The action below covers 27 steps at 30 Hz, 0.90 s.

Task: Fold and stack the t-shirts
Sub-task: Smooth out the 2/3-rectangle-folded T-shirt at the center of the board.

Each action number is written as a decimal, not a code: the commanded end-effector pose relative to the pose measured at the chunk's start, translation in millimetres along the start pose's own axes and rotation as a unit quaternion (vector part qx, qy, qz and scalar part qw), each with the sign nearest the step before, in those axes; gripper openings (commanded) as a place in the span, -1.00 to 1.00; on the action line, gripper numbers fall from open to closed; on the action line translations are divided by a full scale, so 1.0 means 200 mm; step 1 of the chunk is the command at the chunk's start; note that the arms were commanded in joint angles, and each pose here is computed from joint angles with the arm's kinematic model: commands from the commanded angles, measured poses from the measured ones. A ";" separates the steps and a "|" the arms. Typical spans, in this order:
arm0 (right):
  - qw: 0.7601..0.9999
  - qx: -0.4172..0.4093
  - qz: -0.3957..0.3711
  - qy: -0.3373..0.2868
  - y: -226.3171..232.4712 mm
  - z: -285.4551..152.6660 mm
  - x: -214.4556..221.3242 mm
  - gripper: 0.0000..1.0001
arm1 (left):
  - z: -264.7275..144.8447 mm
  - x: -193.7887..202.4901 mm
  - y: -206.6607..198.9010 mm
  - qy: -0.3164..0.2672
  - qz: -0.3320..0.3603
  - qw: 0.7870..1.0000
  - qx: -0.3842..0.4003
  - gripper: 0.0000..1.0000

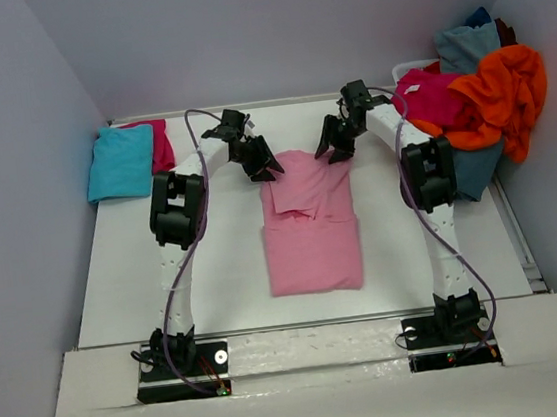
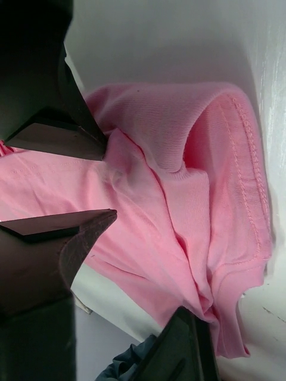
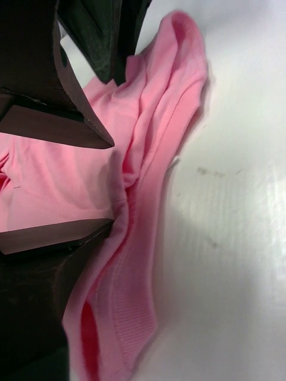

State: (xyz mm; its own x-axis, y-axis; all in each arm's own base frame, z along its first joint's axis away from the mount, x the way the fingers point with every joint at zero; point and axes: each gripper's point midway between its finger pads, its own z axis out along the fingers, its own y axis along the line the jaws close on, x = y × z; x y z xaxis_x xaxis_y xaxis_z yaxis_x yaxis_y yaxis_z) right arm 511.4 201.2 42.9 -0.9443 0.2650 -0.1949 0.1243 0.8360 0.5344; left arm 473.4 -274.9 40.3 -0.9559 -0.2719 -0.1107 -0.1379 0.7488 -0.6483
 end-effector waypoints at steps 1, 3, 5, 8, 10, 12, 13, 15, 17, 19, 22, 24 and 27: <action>0.997 -0.044 -0.040 -0.049 0.12 -0.03 -0.19 0.15 | -0.01 -0.04 0.01 -0.013 -0.002 1.000 -0.006 0.02; 0.996 -0.071 -0.044 -0.040 0.18 -0.01 -0.21 0.16 | -0.02 -0.04 0.01 -0.015 -0.002 1.000 -0.008 0.02; 0.994 -0.092 -0.044 -0.032 0.21 0.01 -0.20 0.17 | -0.02 -0.04 0.02 -0.016 -0.002 1.000 -0.012 0.02; 0.994 -0.093 -0.049 -0.040 0.20 0.01 -0.21 0.20 | -0.02 -0.06 0.04 -0.021 -0.004 1.000 -0.017 0.02; 0.994 -0.085 -0.052 -0.037 0.18 0.02 -0.20 0.20 | -0.03 -0.09 0.06 -0.025 -0.010 0.999 -0.017 0.02; 0.995 -0.078 -0.052 -0.038 0.16 0.02 -0.19 0.20 | -0.03 -0.10 0.05 -0.028 -0.010 0.999 -0.016 0.02; 0.995 -0.076 -0.051 -0.033 0.15 0.00 -0.16 0.20 | -0.02 -0.10 0.05 -0.028 -0.011 0.999 -0.017 0.02; 0.994 -0.080 -0.056 -0.040 0.17 -0.03 -0.15 0.20 | -0.03 -0.14 0.03 -0.039 -0.007 0.999 -0.015 0.02; 0.992 -0.087 -0.067 -0.056 0.22 -0.13 -0.16 0.20 | -0.04 -0.18 0.02 -0.053 0.003 0.998 -0.016 0.03; 0.991 -0.086 -0.074 -0.069 0.25 -0.22 -0.15 0.21 | -0.06 -0.23 -0.03 -0.072 0.013 0.997 -0.007 0.08; 0.990 -0.087 -0.081 -0.073 0.27 -0.29 -0.13 0.21 | -0.07 -0.29 -0.05 -0.084 0.015 0.996 -0.001 0.18; 0.989 -0.090 -0.086 -0.082 0.30 -0.36 -0.13 0.21 | -0.06 -0.30 -0.05 -0.080 0.012 0.997 -0.002 0.18; 0.987 -0.088 -0.093 -0.095 0.32 -0.43 -0.12 0.22 | -0.05 -0.32 -0.06 -0.084 0.009 0.996 0.001 0.18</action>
State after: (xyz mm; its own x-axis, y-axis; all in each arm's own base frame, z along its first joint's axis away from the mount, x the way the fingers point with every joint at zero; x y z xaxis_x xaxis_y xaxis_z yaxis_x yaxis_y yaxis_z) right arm 512.9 212.6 98.0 -0.9240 0.2147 -0.3165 -0.0269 0.7890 0.6138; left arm 519.0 -265.2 53.4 -0.9180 -0.3380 -0.2075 -0.1306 0.7516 -0.6466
